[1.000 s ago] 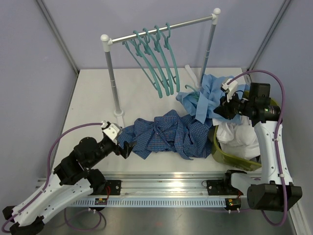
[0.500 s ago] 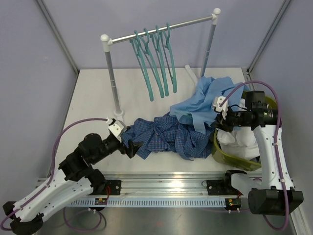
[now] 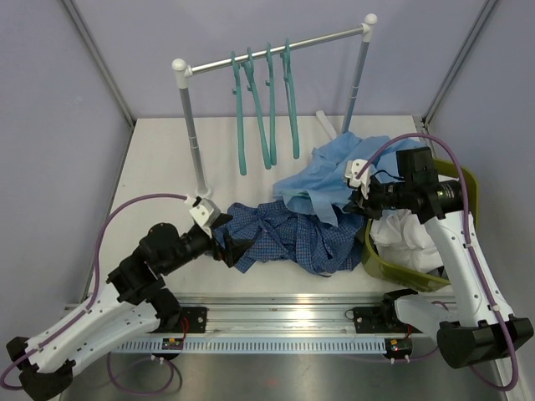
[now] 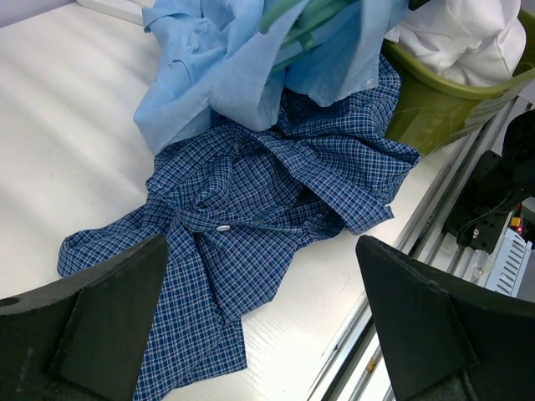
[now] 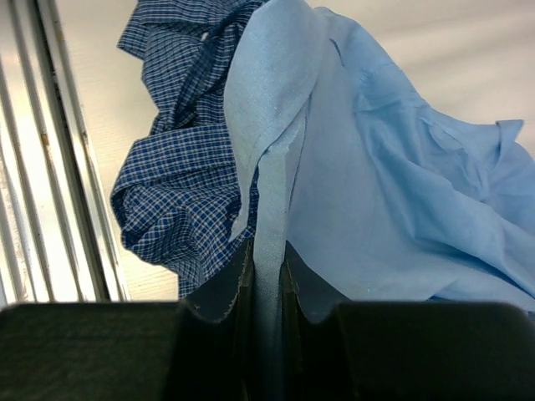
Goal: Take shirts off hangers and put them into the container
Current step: Hang the hanger back to the clothesline with the right arm, then place the shirt into the basket
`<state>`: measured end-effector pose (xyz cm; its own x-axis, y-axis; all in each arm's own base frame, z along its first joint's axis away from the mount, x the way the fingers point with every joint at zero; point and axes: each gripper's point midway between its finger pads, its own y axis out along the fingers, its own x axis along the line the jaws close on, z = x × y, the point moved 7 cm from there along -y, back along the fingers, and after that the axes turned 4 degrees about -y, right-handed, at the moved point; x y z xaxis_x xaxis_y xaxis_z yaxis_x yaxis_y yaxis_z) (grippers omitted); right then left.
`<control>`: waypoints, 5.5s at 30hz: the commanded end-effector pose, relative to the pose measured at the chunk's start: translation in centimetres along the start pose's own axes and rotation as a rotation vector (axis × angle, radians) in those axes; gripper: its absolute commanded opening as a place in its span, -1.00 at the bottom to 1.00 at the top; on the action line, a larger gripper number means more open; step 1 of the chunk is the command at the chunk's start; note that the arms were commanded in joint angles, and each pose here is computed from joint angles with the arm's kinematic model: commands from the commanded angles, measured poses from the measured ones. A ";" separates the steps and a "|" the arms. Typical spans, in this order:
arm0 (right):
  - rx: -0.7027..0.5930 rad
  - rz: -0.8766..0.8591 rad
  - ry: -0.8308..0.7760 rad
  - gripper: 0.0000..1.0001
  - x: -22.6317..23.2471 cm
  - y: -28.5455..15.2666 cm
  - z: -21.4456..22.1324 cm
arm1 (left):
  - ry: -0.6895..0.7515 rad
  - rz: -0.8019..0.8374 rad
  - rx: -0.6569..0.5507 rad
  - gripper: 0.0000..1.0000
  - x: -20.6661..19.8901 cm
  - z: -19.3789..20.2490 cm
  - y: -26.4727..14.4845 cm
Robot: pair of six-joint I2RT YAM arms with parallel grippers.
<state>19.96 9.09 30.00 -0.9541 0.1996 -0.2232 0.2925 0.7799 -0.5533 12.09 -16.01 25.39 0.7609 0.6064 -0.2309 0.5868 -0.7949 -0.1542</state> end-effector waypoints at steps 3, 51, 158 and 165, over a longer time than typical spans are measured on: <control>0.001 0.160 -0.052 -1.00 -1.9 -1.8 -1.2 | 0.008 0.026 -0.064 0.98 -0.4 -1.1 -0.6; -0.284 0.772 0.405 -0.50 -21.7 -3.7 -11.2 | 0.028 0.009 0.003 0.98 0.2 0.6 -0.2; -0.611 -0.607 0.157 -1.00 1.4 0.3 -14.2 | 0.059 0.473 -0.601 0.04 -13.7 -32.7 2.8; -0.495 -0.012 -0.013 -1.00 -1.4 -9.0 -17.3 | 0.082 0.233 -0.517 0.79 -9.6 -27.8 -2.6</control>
<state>20.96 13.76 44.76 -0.9981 0.0619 0.0013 0.0617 0.9965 -0.0563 11.32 -22.39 55.83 0.9428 0.3098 -0.1230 0.3327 -0.8519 0.4043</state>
